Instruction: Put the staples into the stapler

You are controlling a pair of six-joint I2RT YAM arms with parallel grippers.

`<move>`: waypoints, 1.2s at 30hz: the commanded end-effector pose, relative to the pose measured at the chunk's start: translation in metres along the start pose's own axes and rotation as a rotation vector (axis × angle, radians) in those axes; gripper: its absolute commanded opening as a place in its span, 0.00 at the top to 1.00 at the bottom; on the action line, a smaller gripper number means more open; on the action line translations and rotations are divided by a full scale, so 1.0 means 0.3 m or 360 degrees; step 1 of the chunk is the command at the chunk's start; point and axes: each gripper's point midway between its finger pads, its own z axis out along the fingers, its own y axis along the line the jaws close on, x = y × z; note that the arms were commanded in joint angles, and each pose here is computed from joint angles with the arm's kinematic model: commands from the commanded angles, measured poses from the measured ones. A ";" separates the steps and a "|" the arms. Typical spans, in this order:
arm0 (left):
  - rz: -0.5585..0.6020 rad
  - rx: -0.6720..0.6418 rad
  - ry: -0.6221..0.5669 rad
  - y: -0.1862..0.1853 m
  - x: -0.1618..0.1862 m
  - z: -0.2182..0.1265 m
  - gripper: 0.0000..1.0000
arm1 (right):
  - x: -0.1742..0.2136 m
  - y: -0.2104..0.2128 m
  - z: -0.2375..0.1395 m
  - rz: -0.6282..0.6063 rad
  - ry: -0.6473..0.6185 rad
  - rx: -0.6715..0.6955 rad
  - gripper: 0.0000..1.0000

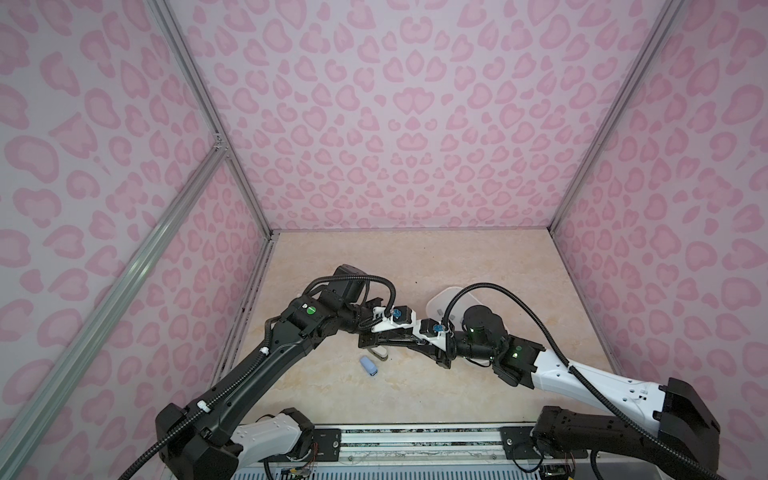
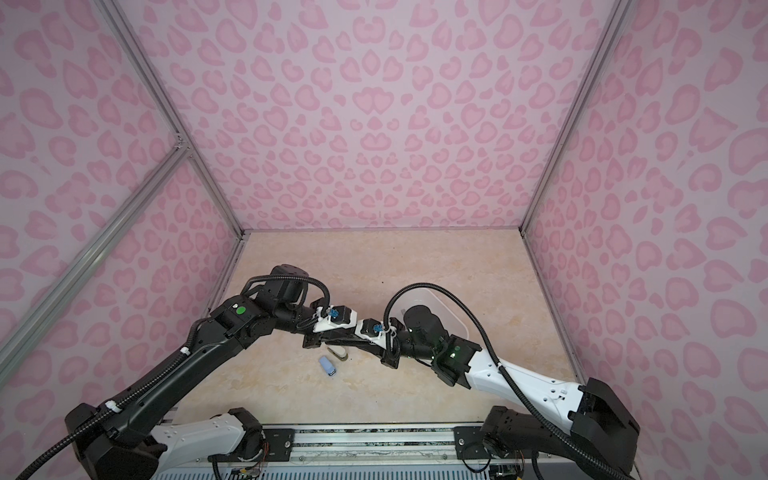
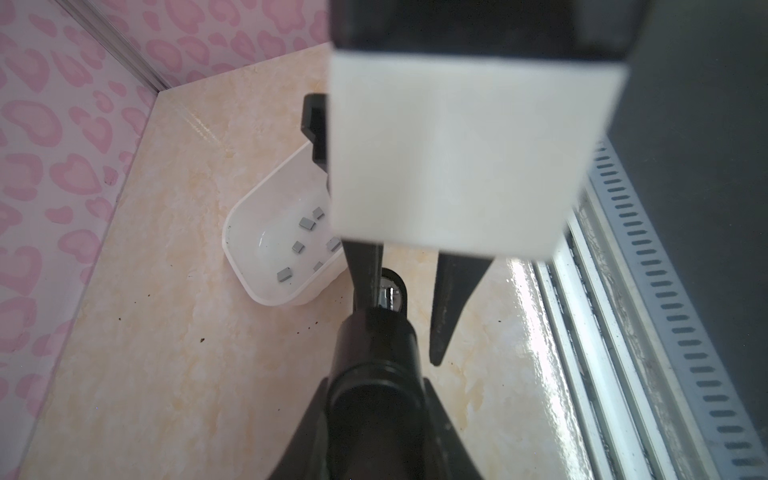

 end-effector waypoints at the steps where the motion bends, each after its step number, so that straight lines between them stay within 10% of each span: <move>1: 0.0091 -0.0003 -0.0141 0.004 -0.063 -0.014 0.96 | 0.020 -0.027 0.000 0.0017 0.0045 0.0083 0.60; 17: 0.0105 0.0008 -0.0158 -0.007 -0.067 -0.017 0.96 | 0.012 -0.045 -0.006 0.0013 0.0023 0.0142 0.60; 28: 0.0040 -0.0006 -0.0056 0.027 -0.018 0.025 0.96 | -0.057 -0.053 -0.062 0.0020 -0.0077 0.0224 0.37; 36: 0.0038 -0.0002 -0.0057 0.025 -0.016 0.025 0.96 | -0.077 -0.064 -0.040 0.0064 -0.0060 0.0208 0.47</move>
